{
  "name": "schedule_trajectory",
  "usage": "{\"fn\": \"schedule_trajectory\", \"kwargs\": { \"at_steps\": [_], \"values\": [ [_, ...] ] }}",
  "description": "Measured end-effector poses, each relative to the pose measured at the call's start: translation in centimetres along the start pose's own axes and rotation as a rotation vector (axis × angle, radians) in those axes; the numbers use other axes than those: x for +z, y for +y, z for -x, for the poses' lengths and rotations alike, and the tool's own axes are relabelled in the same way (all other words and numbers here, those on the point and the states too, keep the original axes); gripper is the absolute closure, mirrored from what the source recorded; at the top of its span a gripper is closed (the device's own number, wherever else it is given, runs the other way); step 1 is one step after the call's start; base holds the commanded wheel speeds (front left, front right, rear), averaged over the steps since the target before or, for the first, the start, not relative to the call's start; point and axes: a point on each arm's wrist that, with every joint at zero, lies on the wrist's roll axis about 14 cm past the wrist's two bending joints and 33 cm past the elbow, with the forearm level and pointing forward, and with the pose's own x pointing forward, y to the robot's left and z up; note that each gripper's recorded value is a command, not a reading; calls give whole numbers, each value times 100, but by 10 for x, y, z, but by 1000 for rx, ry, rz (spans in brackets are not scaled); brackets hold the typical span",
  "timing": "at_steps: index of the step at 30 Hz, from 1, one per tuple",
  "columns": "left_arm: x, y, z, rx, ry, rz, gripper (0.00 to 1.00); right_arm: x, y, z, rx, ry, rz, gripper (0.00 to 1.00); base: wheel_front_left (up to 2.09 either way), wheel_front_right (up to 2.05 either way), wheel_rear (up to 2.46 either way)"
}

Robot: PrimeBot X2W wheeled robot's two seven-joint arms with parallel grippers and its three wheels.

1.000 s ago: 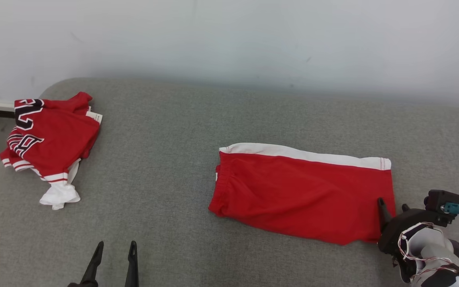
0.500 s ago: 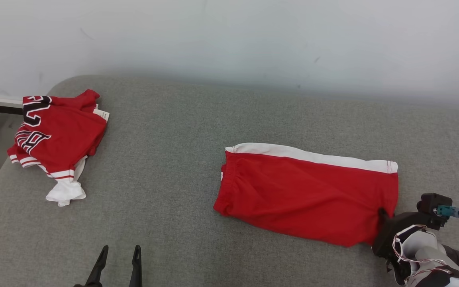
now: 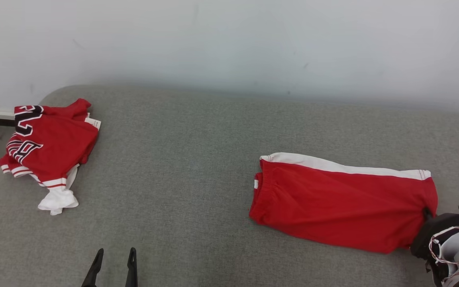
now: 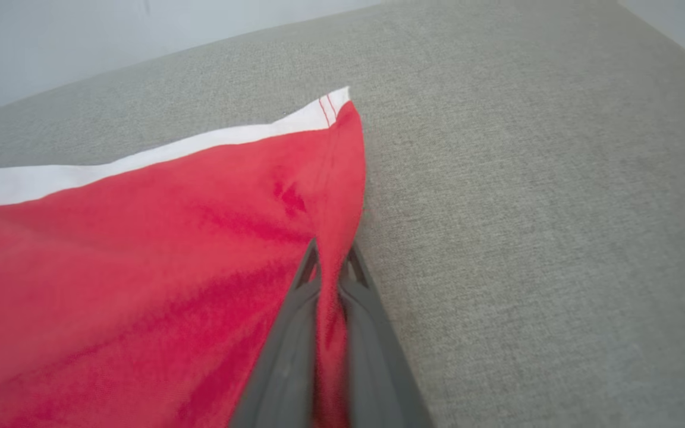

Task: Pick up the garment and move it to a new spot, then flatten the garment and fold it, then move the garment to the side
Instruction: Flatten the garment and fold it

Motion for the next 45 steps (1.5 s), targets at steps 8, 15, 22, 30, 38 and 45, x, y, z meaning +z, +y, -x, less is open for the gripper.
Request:
{"fn": "schedule_trajectory", "kwargs": {
  "at_steps": [8, 15, 22, 30, 38, 45],
  "values": [
    [-4, -7, 0, -24, 11, 7, 0, 29, 9, 5, 33, -93, -36, 100, 0, 0, 0],
    [-2, -11, 4, -34, 1, 11, 0, 62, 87, 17, 251, -189, -112, 100, 0, 0, 0],
    [1, -11, 7, -24, -9, 29, 0, 57, 165, 29, 446, -159, -133, 100, 0, 0, 0],
    [5, -15, 8, -27, -23, 46, 0, 31, 222, 28, 535, -62, -127, 100, 0, 0, 0],
    [5, -7, 8, 9, -20, 59, 0, 2, 239, 13, 523, 20, -111, 100, 0, 0, 0],
    [-1, -2, 7, 32, 2, 58, 0, -4, 245, 9, 524, 29, -132, 0, 0, 0, 0]
  ]
}}
